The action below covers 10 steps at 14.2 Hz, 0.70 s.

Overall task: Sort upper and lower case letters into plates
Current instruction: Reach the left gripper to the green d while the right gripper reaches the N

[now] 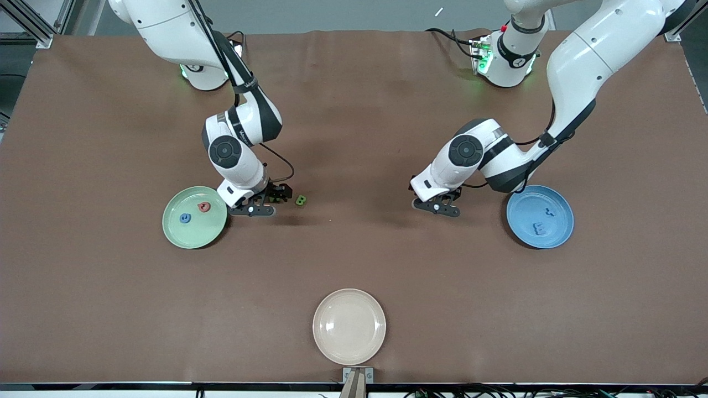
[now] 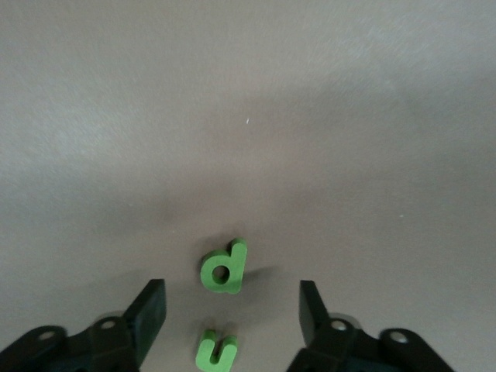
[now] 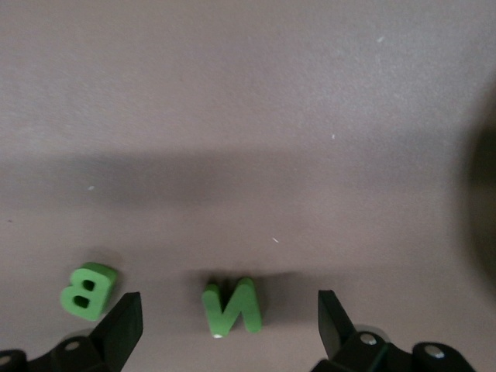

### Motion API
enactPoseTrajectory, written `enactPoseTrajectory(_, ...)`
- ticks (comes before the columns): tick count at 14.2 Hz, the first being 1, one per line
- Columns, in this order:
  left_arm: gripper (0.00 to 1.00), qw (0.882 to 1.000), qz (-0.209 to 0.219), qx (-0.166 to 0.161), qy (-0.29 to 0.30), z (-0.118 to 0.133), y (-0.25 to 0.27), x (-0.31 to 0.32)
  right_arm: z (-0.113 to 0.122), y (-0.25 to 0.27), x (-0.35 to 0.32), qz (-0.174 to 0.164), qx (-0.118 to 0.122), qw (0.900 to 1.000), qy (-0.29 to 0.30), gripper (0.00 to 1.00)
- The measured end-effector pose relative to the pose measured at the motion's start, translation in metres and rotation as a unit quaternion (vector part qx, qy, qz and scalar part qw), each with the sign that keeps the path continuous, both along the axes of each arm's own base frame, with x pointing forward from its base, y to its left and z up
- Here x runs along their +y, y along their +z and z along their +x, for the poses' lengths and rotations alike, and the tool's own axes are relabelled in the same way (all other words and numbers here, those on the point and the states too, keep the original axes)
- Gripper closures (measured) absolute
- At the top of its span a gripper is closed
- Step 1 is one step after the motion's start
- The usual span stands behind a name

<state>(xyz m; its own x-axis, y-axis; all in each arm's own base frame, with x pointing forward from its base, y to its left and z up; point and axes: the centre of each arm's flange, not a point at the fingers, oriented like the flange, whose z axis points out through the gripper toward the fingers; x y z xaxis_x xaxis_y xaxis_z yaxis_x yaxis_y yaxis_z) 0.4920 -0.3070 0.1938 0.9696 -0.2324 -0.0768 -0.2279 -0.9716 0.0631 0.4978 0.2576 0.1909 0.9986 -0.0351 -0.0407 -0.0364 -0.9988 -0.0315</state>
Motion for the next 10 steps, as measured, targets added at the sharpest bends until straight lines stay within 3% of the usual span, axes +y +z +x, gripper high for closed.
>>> enactPoseTrajectory(5,0.33,1.0,0.013,-0.014,0.011,-0.007,-0.014,-0.008,-0.014,-0.011,0.007,0.001,-0.011,1.0,0.012,0.03)
enactPoseTrajectory(10,0.47,1.0,0.019,-0.02,0.015,-0.005,-0.02,-0.003,-0.021,-0.024,0.016,0.002,-0.024,0.999,0.022,0.15)
